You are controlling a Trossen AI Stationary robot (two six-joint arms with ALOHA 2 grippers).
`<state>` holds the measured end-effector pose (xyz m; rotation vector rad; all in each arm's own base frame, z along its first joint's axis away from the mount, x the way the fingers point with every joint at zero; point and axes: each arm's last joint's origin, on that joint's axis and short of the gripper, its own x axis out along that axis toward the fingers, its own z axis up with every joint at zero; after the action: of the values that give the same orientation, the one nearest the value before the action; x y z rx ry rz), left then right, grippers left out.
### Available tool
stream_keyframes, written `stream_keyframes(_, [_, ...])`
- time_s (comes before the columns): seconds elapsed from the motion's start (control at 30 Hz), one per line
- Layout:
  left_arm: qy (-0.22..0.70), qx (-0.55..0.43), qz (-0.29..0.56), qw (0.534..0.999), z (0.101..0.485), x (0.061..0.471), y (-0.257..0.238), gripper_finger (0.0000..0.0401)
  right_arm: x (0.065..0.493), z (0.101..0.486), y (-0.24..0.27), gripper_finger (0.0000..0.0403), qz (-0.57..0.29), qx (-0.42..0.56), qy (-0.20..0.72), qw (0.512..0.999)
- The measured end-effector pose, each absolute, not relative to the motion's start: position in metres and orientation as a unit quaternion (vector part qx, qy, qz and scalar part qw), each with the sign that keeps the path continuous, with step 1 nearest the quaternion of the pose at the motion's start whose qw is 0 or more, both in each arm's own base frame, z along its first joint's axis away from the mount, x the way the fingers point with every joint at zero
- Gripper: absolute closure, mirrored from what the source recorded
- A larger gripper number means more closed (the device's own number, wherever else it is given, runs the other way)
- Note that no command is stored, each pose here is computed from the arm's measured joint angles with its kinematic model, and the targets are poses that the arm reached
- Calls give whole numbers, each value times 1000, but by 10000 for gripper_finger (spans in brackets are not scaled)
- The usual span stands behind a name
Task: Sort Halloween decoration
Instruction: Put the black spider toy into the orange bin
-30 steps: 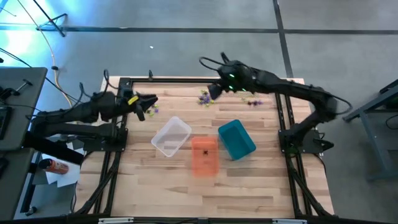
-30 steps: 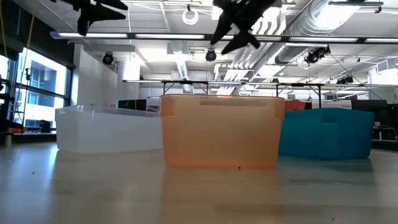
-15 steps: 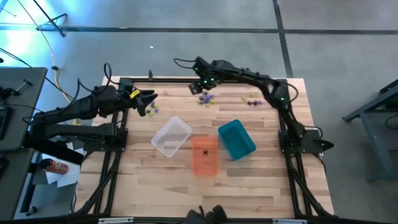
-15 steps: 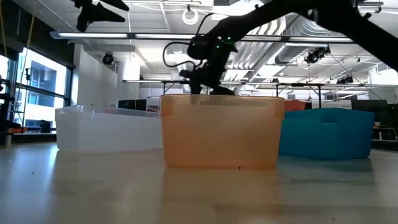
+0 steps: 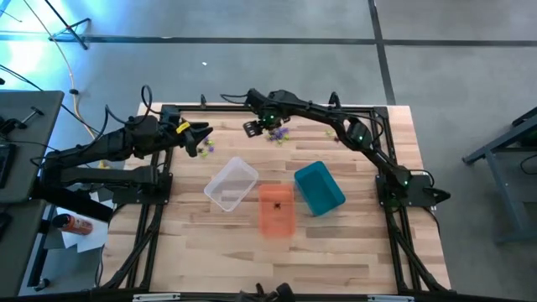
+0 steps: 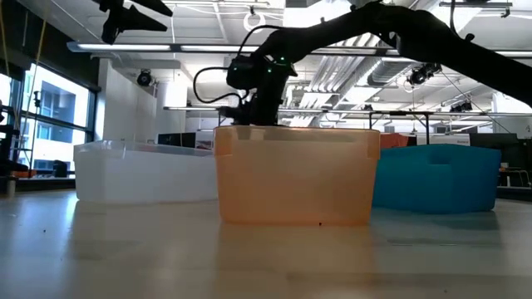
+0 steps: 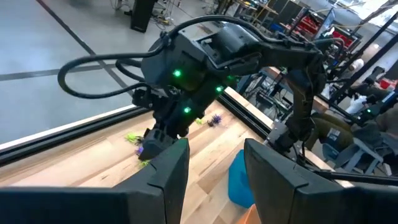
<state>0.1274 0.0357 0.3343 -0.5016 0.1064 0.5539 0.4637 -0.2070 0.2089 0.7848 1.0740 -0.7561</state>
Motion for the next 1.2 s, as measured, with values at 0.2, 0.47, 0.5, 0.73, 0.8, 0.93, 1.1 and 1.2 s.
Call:
stream_keyframes(0.2, [56,-241,268,931,334,127,35,258,462,206,-187,221,-371,281,530,709])
stream_keyframes(0.47, [66,-251,232,937,334,128,33,258,455,216,-168,244,-422,210,553,687])
stream_keyframes(0.5, [66,-251,232,937,334,128,33,258,454,219,-167,247,-423,202,554,688])
stream_keyframes(0.73, [65,-254,233,936,333,128,33,259,408,227,-152,266,-431,187,552,689])
stream_keyframes(0.8, [65,-254,233,936,334,128,33,259,382,225,-143,271,-415,219,530,707])
stream_keyframes(0.93, [61,-252,245,934,334,128,34,259,343,227,-131,278,-351,334,397,780])
stream_keyframes(1.1, [53,-264,259,928,334,127,35,259,342,226,-139,280,-367,403,271,793])
stream_keyframes(1.2, [51,-270,260,926,334,127,35,259,363,224,-155,280,-383,394,301,779])
